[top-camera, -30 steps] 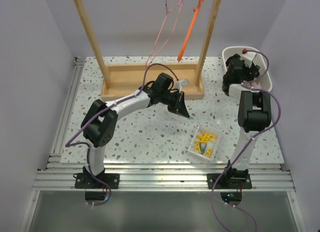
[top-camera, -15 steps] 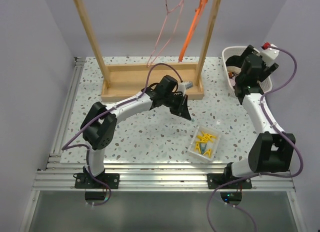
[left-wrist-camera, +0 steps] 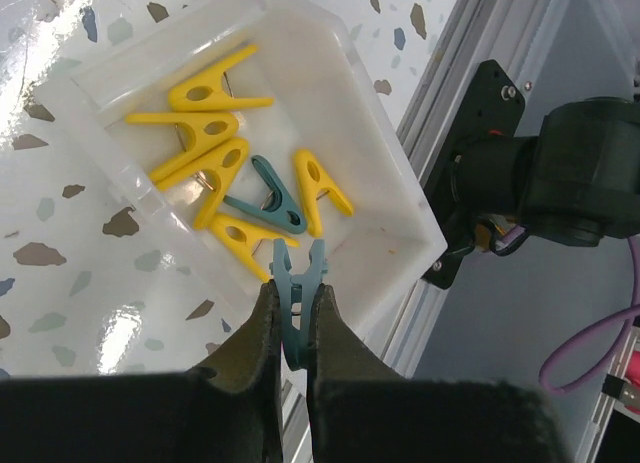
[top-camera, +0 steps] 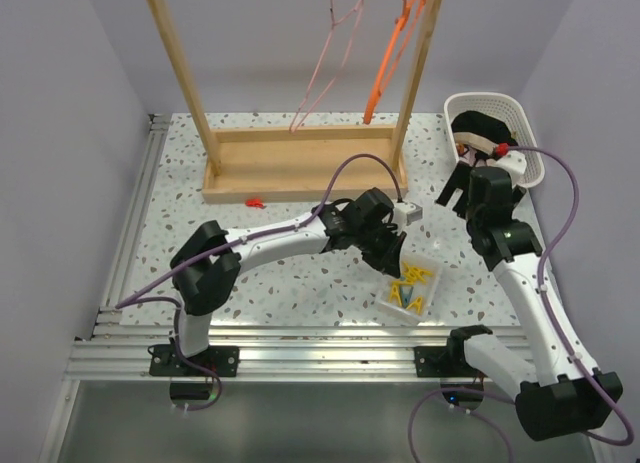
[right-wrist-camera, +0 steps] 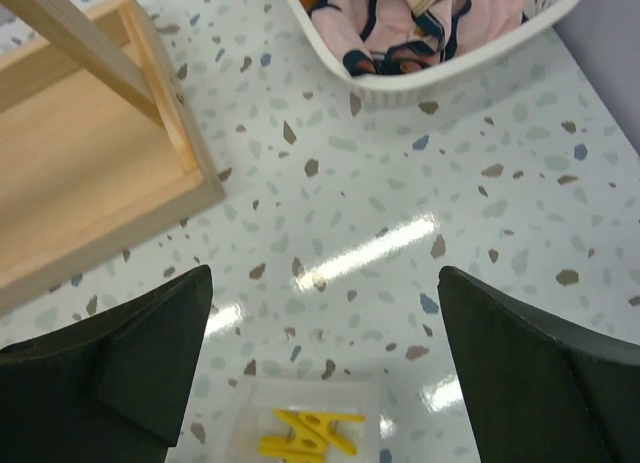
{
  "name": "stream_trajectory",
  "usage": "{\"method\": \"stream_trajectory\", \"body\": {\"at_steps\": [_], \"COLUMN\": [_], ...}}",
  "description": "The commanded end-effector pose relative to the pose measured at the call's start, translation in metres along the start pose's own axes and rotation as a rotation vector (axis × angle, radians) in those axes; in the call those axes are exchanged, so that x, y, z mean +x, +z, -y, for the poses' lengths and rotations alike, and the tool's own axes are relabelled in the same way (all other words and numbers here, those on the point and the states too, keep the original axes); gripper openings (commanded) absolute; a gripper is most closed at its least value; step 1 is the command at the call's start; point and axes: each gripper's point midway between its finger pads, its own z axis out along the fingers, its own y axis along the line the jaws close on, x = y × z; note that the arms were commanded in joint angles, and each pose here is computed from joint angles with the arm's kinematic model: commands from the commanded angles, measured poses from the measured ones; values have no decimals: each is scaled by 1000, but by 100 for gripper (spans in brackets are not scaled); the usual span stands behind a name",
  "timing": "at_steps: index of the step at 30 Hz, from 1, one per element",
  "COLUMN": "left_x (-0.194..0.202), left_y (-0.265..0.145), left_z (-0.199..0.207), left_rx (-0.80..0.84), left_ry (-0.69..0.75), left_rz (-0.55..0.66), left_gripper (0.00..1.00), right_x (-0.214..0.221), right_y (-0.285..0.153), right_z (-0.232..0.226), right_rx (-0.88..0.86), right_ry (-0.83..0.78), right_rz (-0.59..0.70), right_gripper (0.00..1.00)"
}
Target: Remove the underwear clipped to the hanger
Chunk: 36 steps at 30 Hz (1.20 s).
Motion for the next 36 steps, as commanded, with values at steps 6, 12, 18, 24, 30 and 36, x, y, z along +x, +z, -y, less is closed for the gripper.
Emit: {"method": "stream_trajectory", "body": {"at_steps": [6,12,18,24,30,36], "left_x": [-6,-22,-59,-77,-6,47], "left_y": [20,5,-42,-121,-222,-249], "left_z": [-1,-7,-11,-63,-222,-298], "left_rx": [-74,-146,-186,-374,-756,-947], "left_ry": [55,55,34,-123,-559,-772], "left_rz": [4,75,221,386,415,362], "left_gripper": [32,100,100,100,100,100], "right_x": [43,34,28,38,63,92], "right_y": [-29,-31,-31,-33,-47,-63], "right_z": [20,16,11,-21,-55,-70], "right_rx": [-6,-16,-34,-216,-422,-526], "right_ry": [-31,-58,-86,-119,-152,-208], "right_rz": [-157,-161,-162,-225,-340,-447], "right_gripper": [98,98,98,98,98,98]}}
